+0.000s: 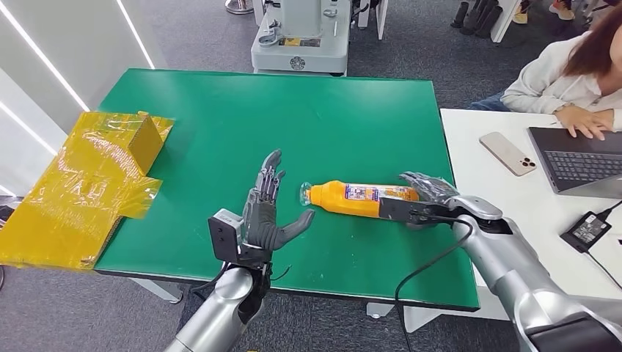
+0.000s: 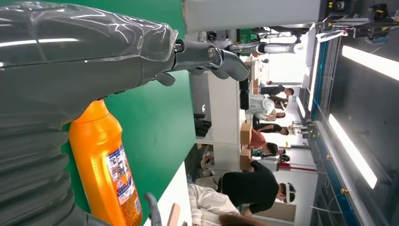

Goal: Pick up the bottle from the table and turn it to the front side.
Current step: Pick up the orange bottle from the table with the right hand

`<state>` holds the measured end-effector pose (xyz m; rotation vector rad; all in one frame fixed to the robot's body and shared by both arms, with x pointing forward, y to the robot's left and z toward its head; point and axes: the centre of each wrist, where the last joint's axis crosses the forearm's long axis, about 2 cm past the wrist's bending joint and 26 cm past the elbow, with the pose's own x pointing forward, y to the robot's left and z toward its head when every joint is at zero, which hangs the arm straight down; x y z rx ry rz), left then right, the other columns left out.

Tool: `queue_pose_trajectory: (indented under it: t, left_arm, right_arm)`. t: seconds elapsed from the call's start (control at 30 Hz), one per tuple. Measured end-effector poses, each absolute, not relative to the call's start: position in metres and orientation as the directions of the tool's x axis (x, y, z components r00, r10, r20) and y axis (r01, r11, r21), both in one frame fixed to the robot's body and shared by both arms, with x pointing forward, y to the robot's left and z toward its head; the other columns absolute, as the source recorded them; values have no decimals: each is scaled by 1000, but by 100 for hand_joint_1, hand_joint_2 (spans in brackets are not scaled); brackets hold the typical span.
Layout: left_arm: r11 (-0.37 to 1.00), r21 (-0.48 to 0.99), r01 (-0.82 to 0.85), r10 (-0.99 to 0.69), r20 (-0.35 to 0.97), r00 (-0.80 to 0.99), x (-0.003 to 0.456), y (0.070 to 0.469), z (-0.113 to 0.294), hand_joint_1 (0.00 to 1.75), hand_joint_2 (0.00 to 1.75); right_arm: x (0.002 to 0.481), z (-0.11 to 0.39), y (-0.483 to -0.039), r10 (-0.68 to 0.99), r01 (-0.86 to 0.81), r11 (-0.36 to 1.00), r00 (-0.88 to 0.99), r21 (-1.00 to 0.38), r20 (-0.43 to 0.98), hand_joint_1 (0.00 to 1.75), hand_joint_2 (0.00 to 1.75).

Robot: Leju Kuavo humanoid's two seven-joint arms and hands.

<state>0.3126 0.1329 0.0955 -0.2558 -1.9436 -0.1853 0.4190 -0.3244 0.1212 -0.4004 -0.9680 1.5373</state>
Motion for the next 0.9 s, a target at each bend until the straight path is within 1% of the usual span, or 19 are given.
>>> queue_pose_trajectory:
  t: [0.13, 0.3, 0.63, 0.9]
  left_arm:
    - [966, 10, 257, 85, 931, -356, 313, 134, 90, 0, 175]
    - [970, 32, 239, 56, 934, -352, 316, 136, 82, 0, 175]
    - [971, 53, 234, 28, 944, -328, 316, 139, 74, 0, 175]
    - [971, 123, 203, -46, 936, -348, 322, 154, 68, 0, 175]
  right_arm:
    - [405, 104, -346, 944, -665, 70, -196, -744, 264, 0, 175]
    - [390, 89, -362, 945, -661, 90, -180, -745, 274, 0, 175]
    - [384, 84, -371, 945, -662, 98, -172, -743, 278, 0, 175]
    - [369, 73, -382, 932, -608, 135, -191, -782, 309, 0, 175]
